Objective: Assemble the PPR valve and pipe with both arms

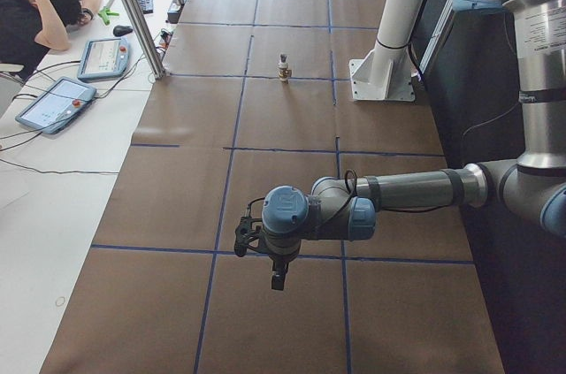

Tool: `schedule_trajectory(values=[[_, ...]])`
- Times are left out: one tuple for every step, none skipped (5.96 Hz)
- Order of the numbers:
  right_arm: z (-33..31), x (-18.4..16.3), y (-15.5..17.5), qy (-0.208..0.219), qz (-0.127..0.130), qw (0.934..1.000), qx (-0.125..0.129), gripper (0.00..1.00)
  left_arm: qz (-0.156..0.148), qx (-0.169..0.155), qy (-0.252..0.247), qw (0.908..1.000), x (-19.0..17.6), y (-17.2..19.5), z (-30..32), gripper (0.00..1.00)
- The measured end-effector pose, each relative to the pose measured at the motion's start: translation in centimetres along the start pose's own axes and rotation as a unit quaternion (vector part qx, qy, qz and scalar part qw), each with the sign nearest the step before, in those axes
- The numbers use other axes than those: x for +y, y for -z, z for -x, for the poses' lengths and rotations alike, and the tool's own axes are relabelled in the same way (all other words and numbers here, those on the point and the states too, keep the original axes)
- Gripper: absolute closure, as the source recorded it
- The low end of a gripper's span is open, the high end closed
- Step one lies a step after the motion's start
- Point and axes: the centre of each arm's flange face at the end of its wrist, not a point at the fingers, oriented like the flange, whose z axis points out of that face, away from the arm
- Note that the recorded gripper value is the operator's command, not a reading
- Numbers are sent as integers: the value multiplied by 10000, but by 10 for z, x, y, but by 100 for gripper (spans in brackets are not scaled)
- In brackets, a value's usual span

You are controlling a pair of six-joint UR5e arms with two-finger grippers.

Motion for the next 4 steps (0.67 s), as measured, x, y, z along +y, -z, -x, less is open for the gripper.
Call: schedule_trajectory(values=[[2,-1,-1,9,-6,10000,-53,0,-2,0,-2,10000,0,0,0,0],[3,-1,-1,19,-6,10000,-78,0,-2,0,-2,10000,0,0,0,0],[4,-2,-2,27,-3,10000,-86,0,0,-2,-5,10000,0,0,0,0],[4,-2,-2,35,4,10000,-89,0,2,-5,-6,10000,0,0,0,0]])
